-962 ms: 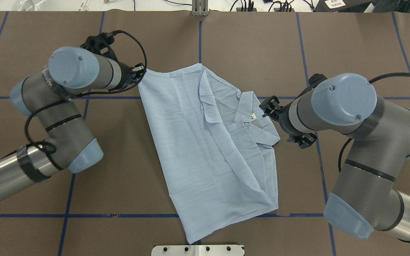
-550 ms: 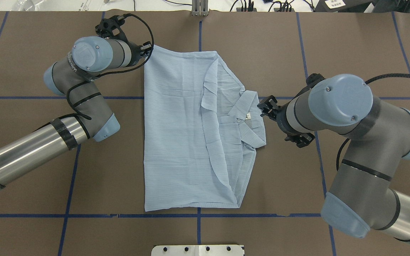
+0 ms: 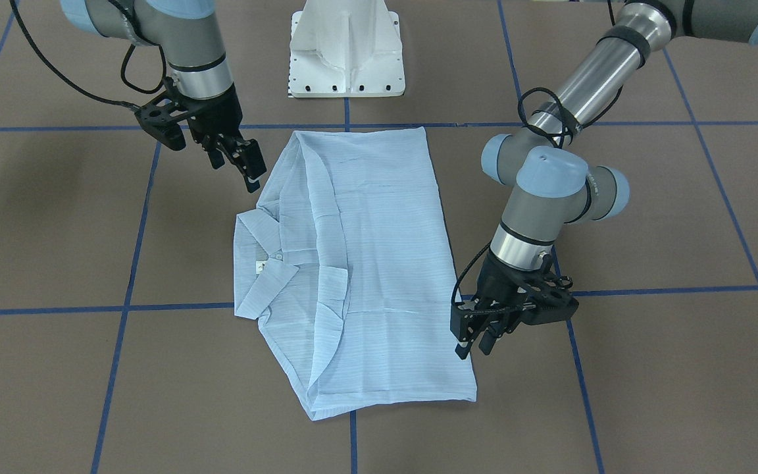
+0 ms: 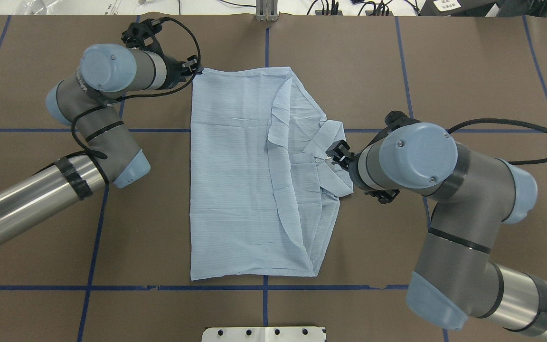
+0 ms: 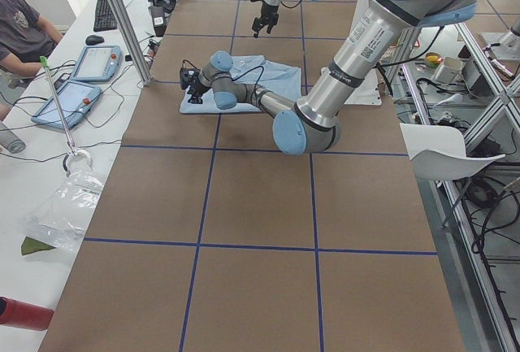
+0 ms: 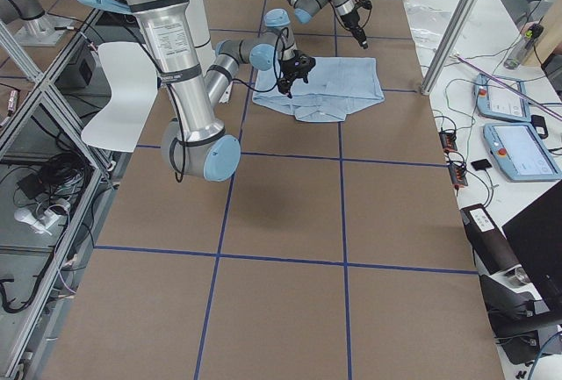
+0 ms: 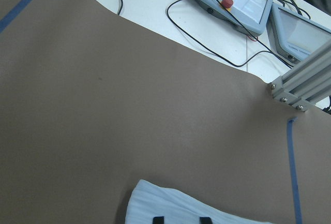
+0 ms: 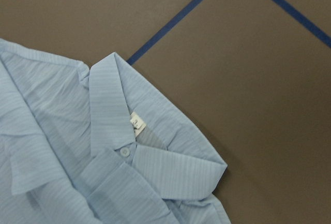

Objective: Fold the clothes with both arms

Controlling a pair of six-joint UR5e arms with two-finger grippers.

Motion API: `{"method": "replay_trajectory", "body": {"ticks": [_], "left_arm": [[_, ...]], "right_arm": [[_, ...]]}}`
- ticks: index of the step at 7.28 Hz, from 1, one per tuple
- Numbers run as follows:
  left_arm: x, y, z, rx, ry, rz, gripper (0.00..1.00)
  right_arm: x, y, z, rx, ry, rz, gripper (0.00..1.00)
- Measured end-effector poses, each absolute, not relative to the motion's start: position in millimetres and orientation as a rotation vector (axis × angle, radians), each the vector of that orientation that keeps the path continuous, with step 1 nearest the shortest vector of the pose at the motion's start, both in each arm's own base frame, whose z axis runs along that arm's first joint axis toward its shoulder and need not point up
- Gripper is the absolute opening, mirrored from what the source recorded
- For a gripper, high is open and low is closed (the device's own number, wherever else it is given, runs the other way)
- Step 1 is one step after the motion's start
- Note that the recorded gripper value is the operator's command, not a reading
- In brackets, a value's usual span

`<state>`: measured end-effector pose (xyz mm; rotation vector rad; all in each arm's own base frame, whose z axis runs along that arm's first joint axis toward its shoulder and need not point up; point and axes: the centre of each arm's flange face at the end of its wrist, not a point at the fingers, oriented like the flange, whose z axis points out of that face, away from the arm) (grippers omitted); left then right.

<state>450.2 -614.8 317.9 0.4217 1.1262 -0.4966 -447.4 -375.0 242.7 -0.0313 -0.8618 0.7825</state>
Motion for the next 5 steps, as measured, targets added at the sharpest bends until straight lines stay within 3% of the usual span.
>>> {"method": "replay_trajectory", "body": {"ticks": [5], "left_arm": [[345, -502, 304, 0.375, 1.066, -0.365, 0.59]], "right_arm": [[-553, -306, 233, 0.246, -0.763, 0.069, 1.0]]}}
